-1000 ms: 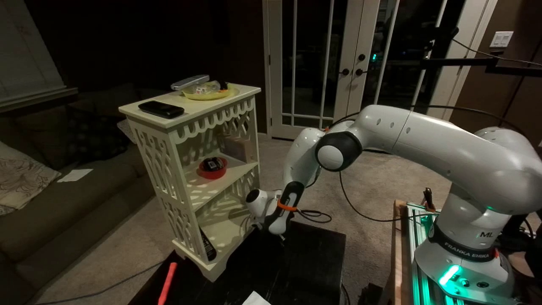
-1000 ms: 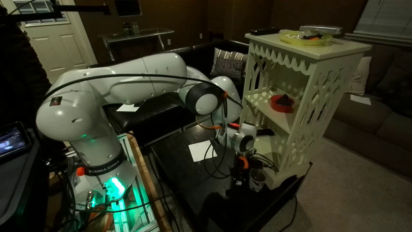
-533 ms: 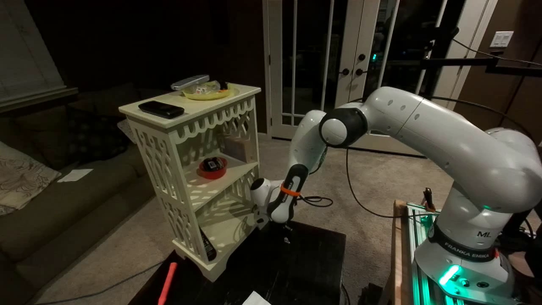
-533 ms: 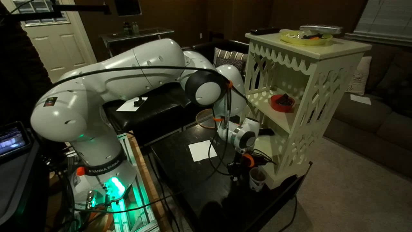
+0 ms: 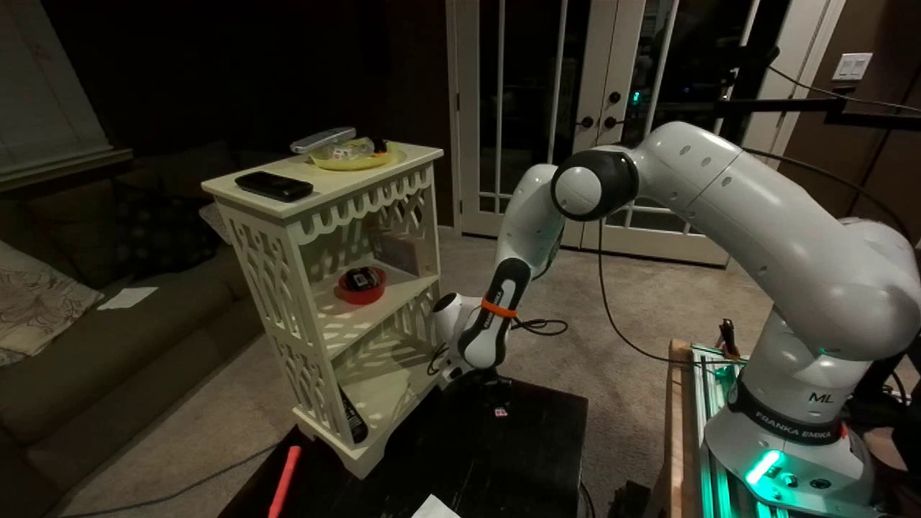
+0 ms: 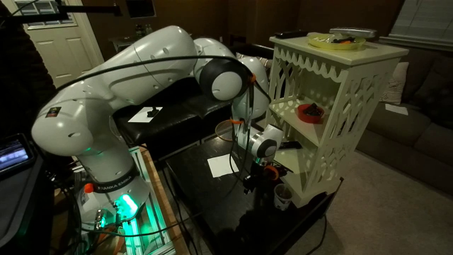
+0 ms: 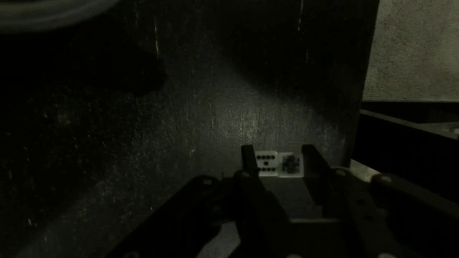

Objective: Put the white object on the white plate on top of the shelf.

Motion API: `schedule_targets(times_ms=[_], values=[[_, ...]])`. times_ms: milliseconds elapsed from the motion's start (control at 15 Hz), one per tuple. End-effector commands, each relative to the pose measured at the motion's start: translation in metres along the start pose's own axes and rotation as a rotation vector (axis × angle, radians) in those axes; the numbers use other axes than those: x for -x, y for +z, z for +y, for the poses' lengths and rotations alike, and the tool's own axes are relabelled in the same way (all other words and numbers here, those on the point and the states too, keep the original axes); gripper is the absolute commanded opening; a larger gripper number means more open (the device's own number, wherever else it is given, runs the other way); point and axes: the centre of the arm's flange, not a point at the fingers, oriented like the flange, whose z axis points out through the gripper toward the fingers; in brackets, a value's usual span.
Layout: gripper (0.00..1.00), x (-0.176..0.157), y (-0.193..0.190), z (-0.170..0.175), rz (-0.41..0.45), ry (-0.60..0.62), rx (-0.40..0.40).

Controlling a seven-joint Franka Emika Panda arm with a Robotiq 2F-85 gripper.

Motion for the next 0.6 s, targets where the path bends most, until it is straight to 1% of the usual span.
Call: schedule_targets(times_ms=[0,267,333,400,467,533], values=[[0.11,0.009,-0.031,-0.039,0.084,-0.078,-0.024],[0.11,0.026,-0.054,-0.064,0.171,-0.109,-0.009],[0.11,0.03,-0.059,-0.069,0.186,-0.096,-0.003],[0.11,0.031,-0.06,-0.069,0.18,-0.068,0.021],[0.36,0.031,-0.045,-0.047,0.154,-0.076,0.003],[0.36,0.034,-0.05,-0.051,0.161,-0.068,0.008]])
